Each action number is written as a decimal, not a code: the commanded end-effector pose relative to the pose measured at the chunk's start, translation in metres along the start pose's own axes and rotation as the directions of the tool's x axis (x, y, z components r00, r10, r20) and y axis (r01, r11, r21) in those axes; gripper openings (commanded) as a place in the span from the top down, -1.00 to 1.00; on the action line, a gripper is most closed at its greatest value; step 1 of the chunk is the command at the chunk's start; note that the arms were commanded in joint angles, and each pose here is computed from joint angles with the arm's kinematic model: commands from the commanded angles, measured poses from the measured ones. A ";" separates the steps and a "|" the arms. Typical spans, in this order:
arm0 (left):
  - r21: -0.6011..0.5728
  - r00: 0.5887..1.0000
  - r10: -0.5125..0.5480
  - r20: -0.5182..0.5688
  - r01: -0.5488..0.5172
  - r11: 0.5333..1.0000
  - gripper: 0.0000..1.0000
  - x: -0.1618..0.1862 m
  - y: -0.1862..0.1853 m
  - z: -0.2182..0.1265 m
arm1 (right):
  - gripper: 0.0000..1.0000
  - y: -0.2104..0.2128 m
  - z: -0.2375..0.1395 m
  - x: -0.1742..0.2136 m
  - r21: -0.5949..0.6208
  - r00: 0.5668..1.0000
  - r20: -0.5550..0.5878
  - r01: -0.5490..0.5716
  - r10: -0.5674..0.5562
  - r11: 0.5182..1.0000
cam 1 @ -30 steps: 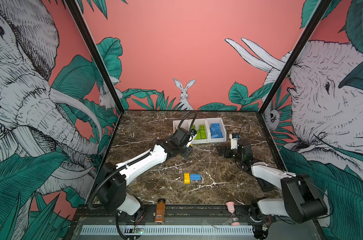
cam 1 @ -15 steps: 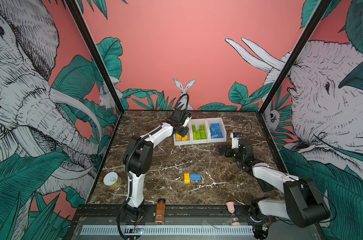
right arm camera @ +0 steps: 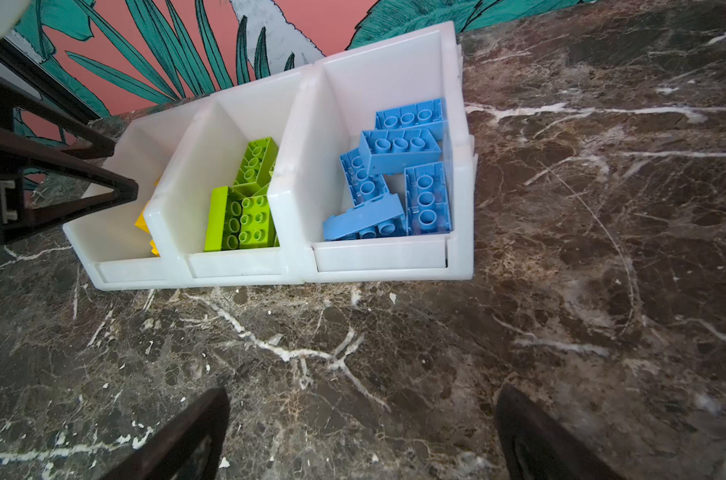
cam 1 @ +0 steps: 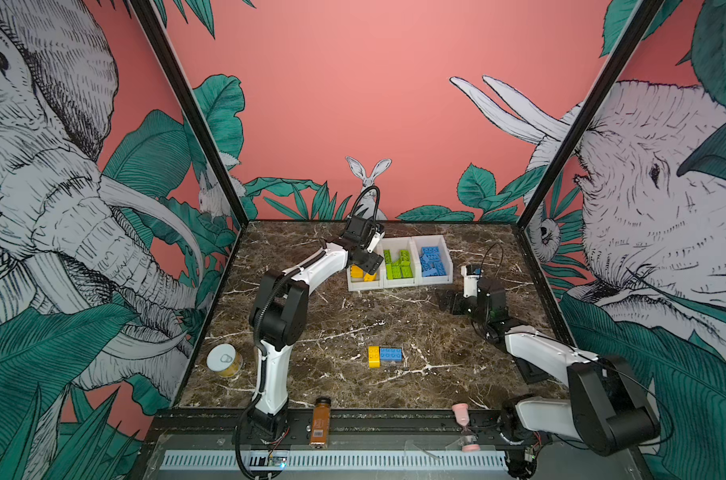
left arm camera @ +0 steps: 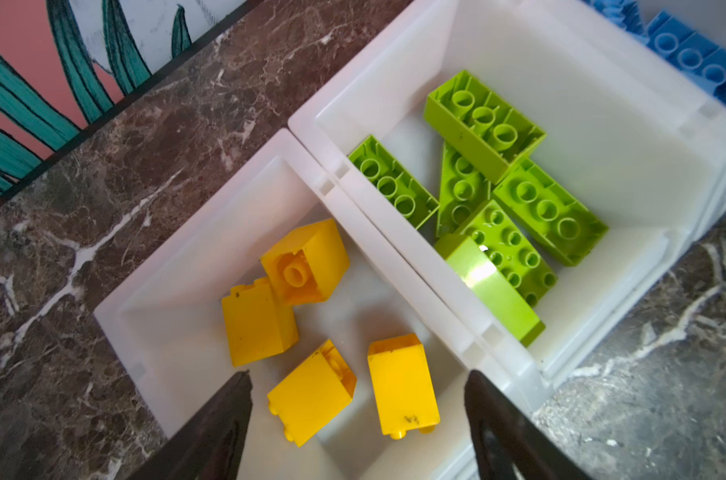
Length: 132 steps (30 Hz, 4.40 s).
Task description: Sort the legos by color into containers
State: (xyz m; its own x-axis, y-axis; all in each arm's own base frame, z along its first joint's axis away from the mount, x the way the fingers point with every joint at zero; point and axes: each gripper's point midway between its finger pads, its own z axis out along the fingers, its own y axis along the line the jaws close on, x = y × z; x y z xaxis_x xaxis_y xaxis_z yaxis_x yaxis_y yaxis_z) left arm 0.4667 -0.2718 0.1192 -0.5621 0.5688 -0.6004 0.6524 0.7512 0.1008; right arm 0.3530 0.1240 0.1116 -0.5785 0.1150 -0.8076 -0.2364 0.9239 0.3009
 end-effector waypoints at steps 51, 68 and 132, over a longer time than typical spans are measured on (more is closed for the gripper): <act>-0.095 0.834 -0.489 0.256 0.525 0.846 -0.96 0.173 0.003 -0.182 | -0.61 0.189 -0.034 0.170 -0.630 0.568 -0.267 0.508 -0.779 0.587; -0.125 0.841 -0.476 0.259 0.518 0.846 -0.98 0.184 0.006 -0.190 | -0.19 0.181 -0.004 0.183 -0.566 0.518 -0.364 0.537 -0.774 0.626; 0.148 0.889 -0.457 0.035 0.448 0.882 -0.92 0.194 -0.111 -0.173 | -0.51 -0.005 0.028 -0.113 0.052 0.996 0.018 0.086 -0.087 0.995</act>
State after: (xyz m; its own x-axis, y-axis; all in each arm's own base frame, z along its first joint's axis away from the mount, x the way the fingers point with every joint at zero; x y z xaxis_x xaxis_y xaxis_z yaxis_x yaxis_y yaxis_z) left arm 0.2089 -0.1792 0.1427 -0.7402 0.1625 -0.6525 0.4323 0.8582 -0.2766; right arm 0.4540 0.1276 0.1496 -0.6475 -0.0545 -0.7601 -0.2793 0.9450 0.1702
